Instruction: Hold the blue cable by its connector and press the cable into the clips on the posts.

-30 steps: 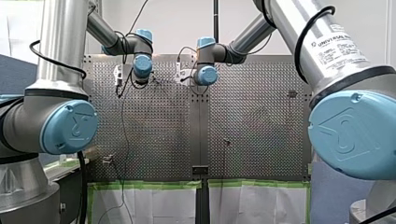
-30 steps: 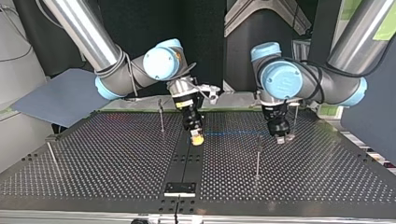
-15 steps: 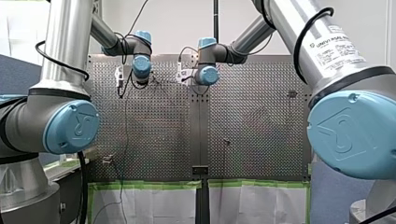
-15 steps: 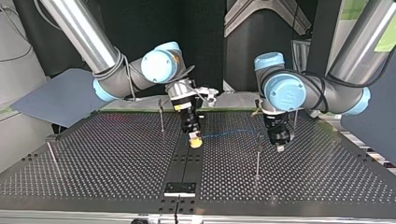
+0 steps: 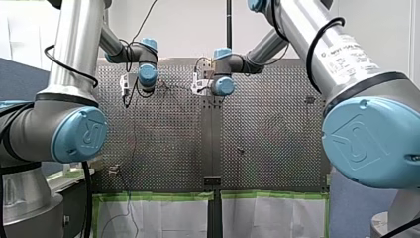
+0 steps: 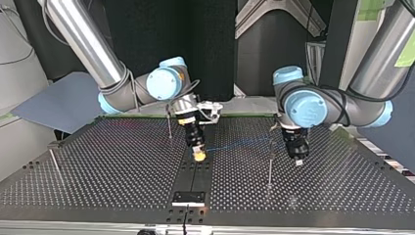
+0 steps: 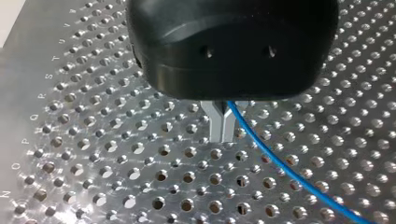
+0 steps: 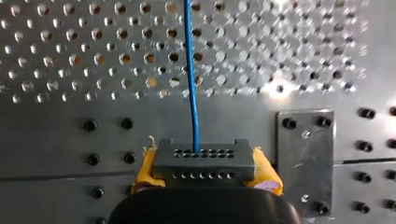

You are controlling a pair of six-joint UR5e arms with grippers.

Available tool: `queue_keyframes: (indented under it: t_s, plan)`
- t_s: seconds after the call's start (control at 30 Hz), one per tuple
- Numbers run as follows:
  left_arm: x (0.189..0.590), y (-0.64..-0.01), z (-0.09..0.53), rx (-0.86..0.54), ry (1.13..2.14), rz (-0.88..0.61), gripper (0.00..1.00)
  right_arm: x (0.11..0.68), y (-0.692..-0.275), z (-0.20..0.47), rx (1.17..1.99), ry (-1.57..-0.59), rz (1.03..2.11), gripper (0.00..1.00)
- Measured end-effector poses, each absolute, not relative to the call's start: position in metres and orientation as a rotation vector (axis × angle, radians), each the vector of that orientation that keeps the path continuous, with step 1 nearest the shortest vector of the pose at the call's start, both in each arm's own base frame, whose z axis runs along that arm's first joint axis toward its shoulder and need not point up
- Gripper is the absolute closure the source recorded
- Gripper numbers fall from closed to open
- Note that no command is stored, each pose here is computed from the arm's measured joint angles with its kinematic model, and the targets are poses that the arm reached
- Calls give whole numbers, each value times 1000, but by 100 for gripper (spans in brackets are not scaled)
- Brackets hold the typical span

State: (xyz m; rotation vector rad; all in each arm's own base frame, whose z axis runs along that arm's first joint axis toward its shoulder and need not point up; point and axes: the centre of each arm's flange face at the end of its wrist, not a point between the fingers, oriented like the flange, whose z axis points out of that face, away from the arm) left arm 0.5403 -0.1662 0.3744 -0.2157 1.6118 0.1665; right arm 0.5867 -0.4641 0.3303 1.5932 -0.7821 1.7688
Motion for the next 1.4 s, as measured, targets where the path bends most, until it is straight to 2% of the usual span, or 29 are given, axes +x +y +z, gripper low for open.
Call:
queue_keyframes:
  t_s: [0.2, 0.47, 0.87, 1.13, 1.17, 1.2, 1.23, 1.27, 1.3, 1.33, 1.4]
  plan:
    - [550, -164, 380, -201, 1606, 144, 99, 578, -483, 332, 1571, -790, 1761, 100]
    - [568, -154, 363, -195, 1658, 158, 99, 571, -499, 343, 1544, -784, 1769, 100]
    - [572, -145, 360, -196, 1664, 172, 99, 569, -502, 344, 1545, -780, 1769, 100]
    - [573, -153, 361, -127, 1660, 173, 99, 569, -501, 344, 1556, -781, 1765, 100]
    - [573, -154, 362, -119, 1658, 177, 83, 569, -501, 344, 1557, -781, 1765, 100]
    - [573, -155, 362, -112, 1655, 181, 83, 569, -500, 343, 1558, -781, 1764, 100]
    - [573, -156, 362, -105, 1651, 188, 45, 569, -500, 343, 1559, -781, 1764, 100]
    - [573, -156, 363, -102, 1649, 196, 21, 569, -500, 343, 1560, -782, 1763, 100]
    - [573, -157, 363, -101, 1650, 203, 21, 569, -500, 343, 1561, -782, 1764, 100]
    - [572, -157, 362, -104, 1653, 212, 0, 569, -500, 343, 1561, -782, 1764, 100]
    - [570, -157, 361, -114, 1663, 224, 0, 569, -499, 343, 1562, -782, 1763, 100]
